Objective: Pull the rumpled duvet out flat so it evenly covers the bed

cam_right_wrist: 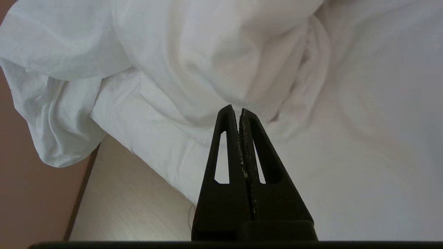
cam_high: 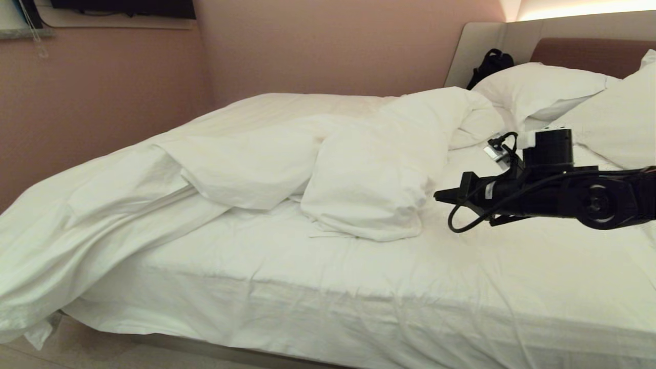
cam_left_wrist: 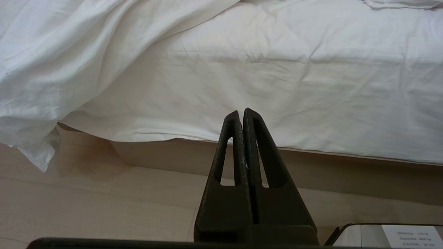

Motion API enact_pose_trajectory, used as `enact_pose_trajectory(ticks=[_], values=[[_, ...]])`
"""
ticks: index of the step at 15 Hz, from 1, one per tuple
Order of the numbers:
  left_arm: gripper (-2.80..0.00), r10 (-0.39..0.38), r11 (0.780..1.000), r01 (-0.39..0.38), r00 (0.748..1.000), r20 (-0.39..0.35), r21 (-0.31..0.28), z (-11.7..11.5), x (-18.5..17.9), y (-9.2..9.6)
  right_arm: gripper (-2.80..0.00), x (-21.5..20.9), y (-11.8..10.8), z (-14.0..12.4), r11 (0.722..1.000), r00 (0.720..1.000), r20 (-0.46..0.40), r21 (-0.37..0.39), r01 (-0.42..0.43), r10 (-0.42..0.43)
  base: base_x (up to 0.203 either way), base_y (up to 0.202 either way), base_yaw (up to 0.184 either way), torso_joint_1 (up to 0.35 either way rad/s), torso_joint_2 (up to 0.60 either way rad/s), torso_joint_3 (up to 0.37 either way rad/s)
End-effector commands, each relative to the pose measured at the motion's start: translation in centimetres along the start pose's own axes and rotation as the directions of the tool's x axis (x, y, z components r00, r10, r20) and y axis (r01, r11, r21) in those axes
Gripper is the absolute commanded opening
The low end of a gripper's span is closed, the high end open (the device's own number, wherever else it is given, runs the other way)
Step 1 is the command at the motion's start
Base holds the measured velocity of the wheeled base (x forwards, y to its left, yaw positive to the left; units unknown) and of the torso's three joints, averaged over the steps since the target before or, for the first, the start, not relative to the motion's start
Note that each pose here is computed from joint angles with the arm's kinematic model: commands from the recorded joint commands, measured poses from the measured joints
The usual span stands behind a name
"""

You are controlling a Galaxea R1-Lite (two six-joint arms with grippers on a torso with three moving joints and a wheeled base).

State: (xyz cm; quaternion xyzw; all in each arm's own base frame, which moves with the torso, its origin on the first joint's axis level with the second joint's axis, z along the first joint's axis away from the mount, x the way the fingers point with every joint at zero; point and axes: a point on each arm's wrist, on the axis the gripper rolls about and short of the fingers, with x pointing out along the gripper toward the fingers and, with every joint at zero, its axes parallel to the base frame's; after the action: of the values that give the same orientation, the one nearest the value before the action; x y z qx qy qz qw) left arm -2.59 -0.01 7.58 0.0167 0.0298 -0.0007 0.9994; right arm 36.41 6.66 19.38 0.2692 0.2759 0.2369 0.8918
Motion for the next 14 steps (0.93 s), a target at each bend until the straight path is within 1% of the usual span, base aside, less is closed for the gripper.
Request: enact_pose_trajectory(ticks=[1, 2, 3, 7, 10, 13, 14], values=[[-2.8, 0.0, 1.0, 0.0, 1.0, 0.0, 0.0, 0.0, 0.0, 0.0, -2.8, 1.6, -0.5, 0.0, 1.0, 0.999, 0.022, 0.0, -0.028, 0.028, 0.0, 0.0, 0.0, 0.0, 0.0, 0.0], [-2.8, 0.0, 1.0, 0.0, 1.0, 0.0, 0.0, 0.0, 0.0, 0.0, -2.8, 1.7, -0.7, -0.2, 1.0, 1.0, 0.017, 0.005, -0.025, 0.025, 0.0, 0.0, 0.0, 0.0, 0.0, 0.0], [-2.8, 0.0, 1.0, 0.0, 1.0, 0.0, 0.0, 0.0, 0.0, 0.0, 0.0, 1.8, -0.8, -0.3, 1.0, 1.0, 0.012, 0.006, -0.023, 0.023, 0.0, 0.0, 0.0, 0.0, 0.0, 0.0], [-2.8, 0.0, 1.0, 0.0, 1.0, 0.0, 0.0, 0.0, 0.0, 0.0, 0.0, 3.0, -1.7, -0.6, 1.0, 1.0, 0.002, 0.008, -0.017, 0.017, 0.0, 0.0, 0.0, 0.0, 0.0, 0.0], [-2.8, 0.0, 1.0, 0.0, 1.0, 0.0, 0.0, 0.0, 0.0, 0.0, 0.0, 3.3, -1.7, -0.5, 0.999, 0.999, 0.022, -0.007, -0.036, 0.036, 0.0, 0.0, 0.0, 0.0, 0.0, 0.0], [-2.8, 0.0, 1.0, 0.0, 1.0, 0.0, 0.0, 0.0, 0.0, 0.0, 0.0, 3.4, -1.6, -0.6, 0.996, 0.996, -0.012, -0.006, -0.09, 0.09, 0.0, 0.0, 0.0, 0.0, 0.0, 0.0], [-2.8, 0.0, 1.0, 0.0, 1.0, 0.0, 0.0, 0.0, 0.0, 0.0, 0.0, 3.7, -1.8, -0.7, 0.996, 0.996, -0.017, -0.005, -0.09, 0.09, 0.0, 0.0, 0.0, 0.0, 0.0, 0.0]])
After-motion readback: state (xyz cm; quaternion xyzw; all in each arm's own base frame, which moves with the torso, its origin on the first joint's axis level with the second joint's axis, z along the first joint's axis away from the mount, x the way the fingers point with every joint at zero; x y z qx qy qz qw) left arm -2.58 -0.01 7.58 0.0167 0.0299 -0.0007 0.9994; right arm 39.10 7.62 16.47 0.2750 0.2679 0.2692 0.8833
